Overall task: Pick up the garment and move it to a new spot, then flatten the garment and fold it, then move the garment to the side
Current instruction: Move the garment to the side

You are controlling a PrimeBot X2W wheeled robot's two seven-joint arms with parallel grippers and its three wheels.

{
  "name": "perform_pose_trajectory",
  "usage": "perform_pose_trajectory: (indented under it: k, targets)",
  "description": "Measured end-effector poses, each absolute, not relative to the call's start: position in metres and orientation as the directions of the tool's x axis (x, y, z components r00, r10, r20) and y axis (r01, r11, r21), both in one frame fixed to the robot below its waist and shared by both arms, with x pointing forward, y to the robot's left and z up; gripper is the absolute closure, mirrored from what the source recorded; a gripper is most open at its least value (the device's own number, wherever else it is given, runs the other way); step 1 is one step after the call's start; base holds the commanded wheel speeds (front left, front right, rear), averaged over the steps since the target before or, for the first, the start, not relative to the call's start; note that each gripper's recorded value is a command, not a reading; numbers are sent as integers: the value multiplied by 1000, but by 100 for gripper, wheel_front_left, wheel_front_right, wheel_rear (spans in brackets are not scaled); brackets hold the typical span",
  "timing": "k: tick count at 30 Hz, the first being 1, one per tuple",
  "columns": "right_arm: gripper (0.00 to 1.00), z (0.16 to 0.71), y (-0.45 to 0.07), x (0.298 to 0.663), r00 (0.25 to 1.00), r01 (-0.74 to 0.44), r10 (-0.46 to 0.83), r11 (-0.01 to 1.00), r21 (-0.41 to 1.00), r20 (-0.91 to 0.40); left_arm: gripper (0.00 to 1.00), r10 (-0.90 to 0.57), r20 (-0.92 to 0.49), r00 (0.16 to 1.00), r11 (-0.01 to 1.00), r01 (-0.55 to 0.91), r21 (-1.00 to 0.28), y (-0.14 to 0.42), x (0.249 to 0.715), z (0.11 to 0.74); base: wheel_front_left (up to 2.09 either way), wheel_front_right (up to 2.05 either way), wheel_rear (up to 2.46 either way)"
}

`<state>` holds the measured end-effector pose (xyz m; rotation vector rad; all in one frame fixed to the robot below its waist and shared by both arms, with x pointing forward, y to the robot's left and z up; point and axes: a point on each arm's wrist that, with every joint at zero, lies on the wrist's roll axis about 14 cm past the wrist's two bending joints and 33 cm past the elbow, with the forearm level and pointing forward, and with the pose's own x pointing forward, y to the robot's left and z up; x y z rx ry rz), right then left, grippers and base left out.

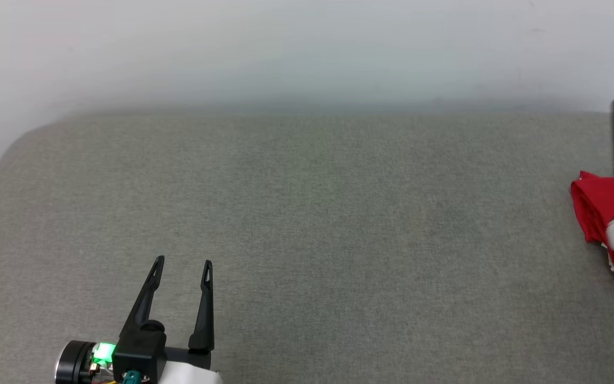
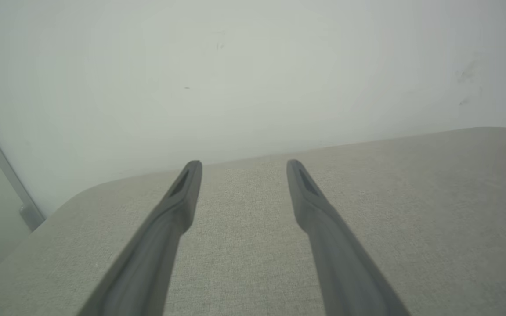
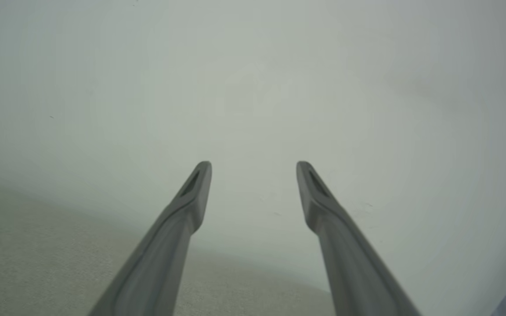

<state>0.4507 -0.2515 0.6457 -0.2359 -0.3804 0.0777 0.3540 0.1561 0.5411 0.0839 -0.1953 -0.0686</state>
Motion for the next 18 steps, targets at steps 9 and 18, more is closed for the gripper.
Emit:
perform_pose_trajectory:
  k: [9,18]
  targets:
    - [0,621,-171,411,903,-179,206,978,-105,377,0,-7,200,980,998,-7,69,179,335,544,0,0,0]
    - [0,571,-158,377,948,-178,166,984,17,271,0,1,181,984,998,-11,54,184,323,537,0,0,0]
